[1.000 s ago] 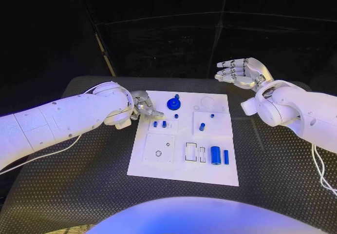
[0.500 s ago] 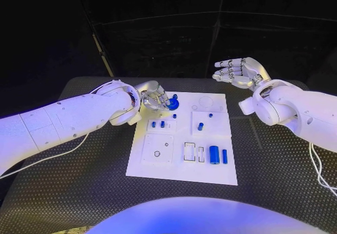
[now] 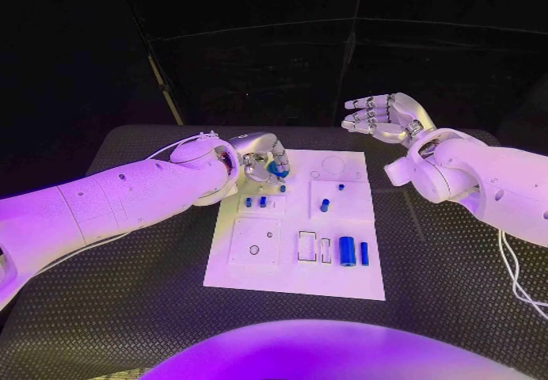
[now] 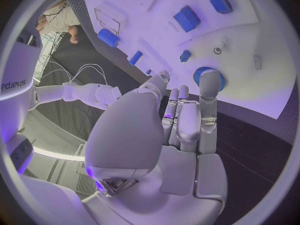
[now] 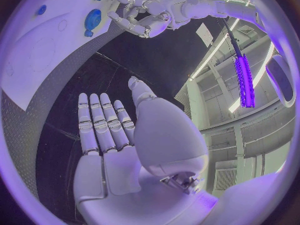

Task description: Assemble the parts on the task board

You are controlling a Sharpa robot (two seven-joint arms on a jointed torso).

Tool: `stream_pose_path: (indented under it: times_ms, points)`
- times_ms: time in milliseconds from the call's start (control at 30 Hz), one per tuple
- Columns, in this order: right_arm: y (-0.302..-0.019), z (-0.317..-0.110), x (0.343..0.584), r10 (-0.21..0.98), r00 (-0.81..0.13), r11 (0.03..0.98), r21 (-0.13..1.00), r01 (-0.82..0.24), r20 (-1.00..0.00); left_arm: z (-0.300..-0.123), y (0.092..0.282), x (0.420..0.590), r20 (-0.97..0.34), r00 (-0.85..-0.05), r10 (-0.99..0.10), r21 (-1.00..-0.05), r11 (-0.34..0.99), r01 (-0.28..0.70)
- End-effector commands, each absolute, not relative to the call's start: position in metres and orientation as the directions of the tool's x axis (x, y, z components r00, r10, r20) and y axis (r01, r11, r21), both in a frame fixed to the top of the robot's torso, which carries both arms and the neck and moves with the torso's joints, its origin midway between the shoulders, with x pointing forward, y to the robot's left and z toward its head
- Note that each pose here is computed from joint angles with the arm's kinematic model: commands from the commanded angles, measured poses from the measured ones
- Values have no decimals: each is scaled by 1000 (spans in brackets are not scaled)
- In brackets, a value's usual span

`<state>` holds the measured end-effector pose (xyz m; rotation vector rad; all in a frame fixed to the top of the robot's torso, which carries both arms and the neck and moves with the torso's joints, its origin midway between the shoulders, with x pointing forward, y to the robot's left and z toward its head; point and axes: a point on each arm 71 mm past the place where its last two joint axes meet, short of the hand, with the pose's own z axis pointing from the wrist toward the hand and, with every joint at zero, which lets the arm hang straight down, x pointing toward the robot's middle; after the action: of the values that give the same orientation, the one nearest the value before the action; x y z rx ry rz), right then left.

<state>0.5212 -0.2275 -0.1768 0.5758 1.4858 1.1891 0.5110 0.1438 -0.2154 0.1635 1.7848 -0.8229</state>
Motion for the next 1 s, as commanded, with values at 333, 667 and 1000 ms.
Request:
stream_pose_path:
  times_ms: [333, 667, 1000]
  points:
    - [-223, -175, 521, 849, -302, 367, 895, -252, -434, -226, 133, 516, -933, -353, -72, -275, 775, 569]
    - [-222, -175, 521, 849, -305, 365, 896, -253, -432, -233, 126, 520, -926, -378, -20, -247, 788, 563]
    - [-221, -175, 521, 849, -307, 363, 897, -254, -431, -238, 122, 520, -917, -399, 1, -243, 791, 562]
